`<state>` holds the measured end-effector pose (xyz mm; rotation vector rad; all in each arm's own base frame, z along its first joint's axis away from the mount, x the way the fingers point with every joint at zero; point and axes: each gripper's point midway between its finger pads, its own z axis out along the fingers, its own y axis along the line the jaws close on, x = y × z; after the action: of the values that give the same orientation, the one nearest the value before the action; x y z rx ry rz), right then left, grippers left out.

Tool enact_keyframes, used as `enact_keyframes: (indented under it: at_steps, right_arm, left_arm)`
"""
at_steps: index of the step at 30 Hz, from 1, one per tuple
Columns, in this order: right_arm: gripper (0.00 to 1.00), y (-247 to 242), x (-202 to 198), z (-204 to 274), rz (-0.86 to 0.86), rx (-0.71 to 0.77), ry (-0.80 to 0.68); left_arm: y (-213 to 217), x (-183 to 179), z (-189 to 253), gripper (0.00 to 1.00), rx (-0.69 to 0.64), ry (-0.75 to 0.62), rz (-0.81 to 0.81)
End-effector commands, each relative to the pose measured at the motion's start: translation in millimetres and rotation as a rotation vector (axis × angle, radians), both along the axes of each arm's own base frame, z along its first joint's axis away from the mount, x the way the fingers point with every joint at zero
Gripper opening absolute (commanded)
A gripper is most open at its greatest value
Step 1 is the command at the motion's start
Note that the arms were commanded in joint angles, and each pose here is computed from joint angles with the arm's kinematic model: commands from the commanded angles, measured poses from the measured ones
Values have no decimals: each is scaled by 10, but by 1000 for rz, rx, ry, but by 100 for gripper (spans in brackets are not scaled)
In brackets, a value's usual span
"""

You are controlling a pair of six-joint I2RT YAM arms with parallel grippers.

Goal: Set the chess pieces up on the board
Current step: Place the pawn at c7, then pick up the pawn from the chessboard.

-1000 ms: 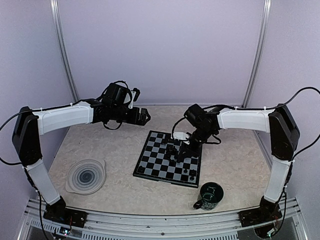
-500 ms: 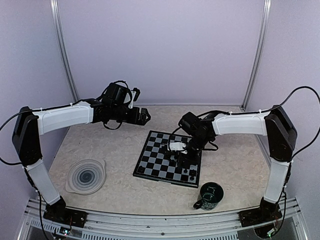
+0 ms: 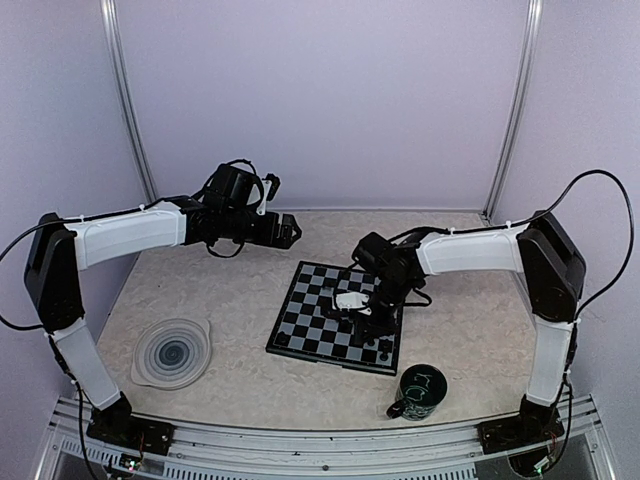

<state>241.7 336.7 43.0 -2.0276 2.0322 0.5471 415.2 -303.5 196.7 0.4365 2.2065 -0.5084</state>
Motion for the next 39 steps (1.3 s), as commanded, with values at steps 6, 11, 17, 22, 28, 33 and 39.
enact_keyframes:
  at_steps: [6, 11, 17, 22, 28, 33, 39]
  right_arm:
    - [26, 23, -5, 34, 20, -15, -14]
    - [35, 162, 102, 560, 12, 105, -58]
    - [30, 126, 801, 745, -186, 146, -119]
    - [28, 144, 1197, 733, -296, 129, -164]
    - [28, 135, 1352, 519, -326, 70, -170]
    - [29, 137, 1352, 401, -323, 53, -150]
    - [29, 149, 1371, 304, -325, 44, -131]
  left_arm:
    - [-19, 57, 53, 99, -20, -2, -2]
    - [-16, 60, 45, 99, -19, 1, 0]
    - [-35, 43, 73, 99, -26, -2, -11]
    - [-45, 36, 104, 99, -30, -8, -20]
    - [-46, 33, 94, 99, -29, -5, -21]
    - [-40, 40, 89, 99, -24, -7, -18]
    - [-47, 35, 100, 99, -26, -7, -23]
